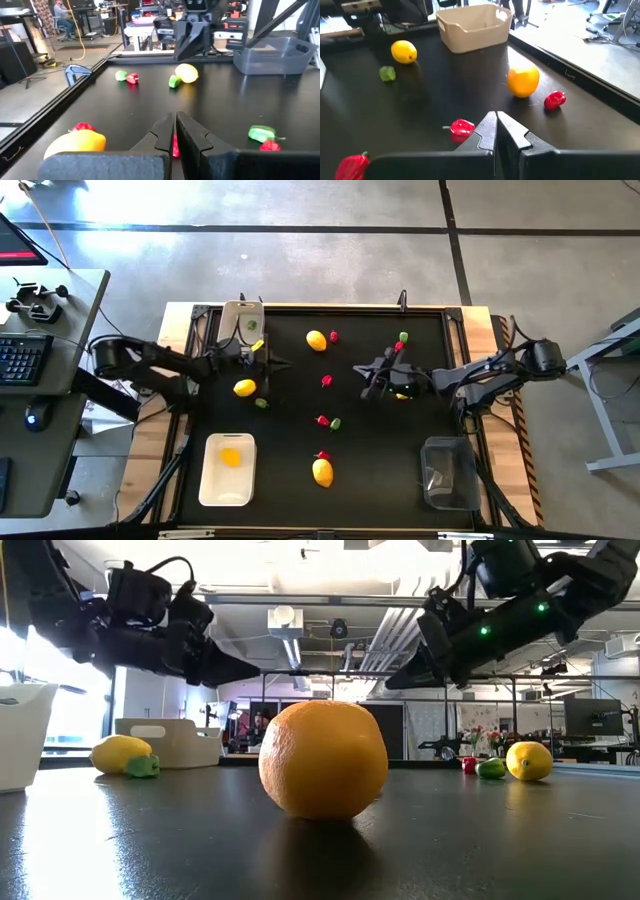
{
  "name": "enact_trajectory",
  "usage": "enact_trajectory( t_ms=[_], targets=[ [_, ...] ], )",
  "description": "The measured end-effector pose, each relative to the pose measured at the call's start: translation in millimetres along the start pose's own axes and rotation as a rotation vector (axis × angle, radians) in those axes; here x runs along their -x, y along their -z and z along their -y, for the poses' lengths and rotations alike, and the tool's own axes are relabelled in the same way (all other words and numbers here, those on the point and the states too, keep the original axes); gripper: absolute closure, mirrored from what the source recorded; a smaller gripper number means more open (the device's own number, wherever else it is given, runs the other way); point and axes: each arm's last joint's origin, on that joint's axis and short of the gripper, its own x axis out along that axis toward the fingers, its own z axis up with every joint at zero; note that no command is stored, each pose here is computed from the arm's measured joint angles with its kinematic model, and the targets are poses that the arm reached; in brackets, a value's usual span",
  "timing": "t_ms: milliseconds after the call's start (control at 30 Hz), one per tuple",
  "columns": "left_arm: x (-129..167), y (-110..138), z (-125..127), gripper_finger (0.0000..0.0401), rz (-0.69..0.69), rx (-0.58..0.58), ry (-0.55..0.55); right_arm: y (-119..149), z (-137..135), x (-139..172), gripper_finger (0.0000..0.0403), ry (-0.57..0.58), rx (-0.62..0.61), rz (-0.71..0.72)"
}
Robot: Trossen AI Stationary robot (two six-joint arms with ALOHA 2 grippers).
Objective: Sort produce into baskets
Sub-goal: Put the red chili pepper into the black transparent bin
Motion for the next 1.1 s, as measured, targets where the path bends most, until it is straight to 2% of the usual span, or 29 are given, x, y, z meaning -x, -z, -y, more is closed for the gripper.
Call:
enact_trajectory(
  t_ms=[200,500,600,733,833,967,1100],
  targets=[
    [-4.1,11.7,-0.3,0.0394,-0.052,0.022,0.006,-3.7,-2.8,-2.7,0.0381,0.015,-0.011,-0.083],
    [-9.4,22.1,10.0,0.0394,-0.105,0.024,0.056,-11.4,-17.7,1.3,0.0297,0.026,-0.016,-0.239],
    [-10.4,23.6,12.9,0.0394,-0.113,0.011,0.071,-12.9,-17.9,4.0,0.0268,0.112,-0.038,-0.292],
    [-11.1,24.2,15.5,0.0394,-0.116,0.006,0.078,-10.9,-8.8,7.7,0.0229,0.291,-0.097,-0.354],
    [-11.4,24.1,16.9,0.0394,-0.117,0.003,0.076,-9.2,3.5,7.3,0.0207,0.429,-0.188,-0.345],
    [-11.4,24.2,17.1,0.0394,-0.119,0.004,0.077,-5.7,22.8,2.4,0.0195,0.551,-0.306,-0.356],
    [-11.4,24.4,17.1,0.0394,-0.12,0.004,0.077,-3.4,38.4,-5.7,0.0194,0.622,-0.351,-0.36]
  ],
)
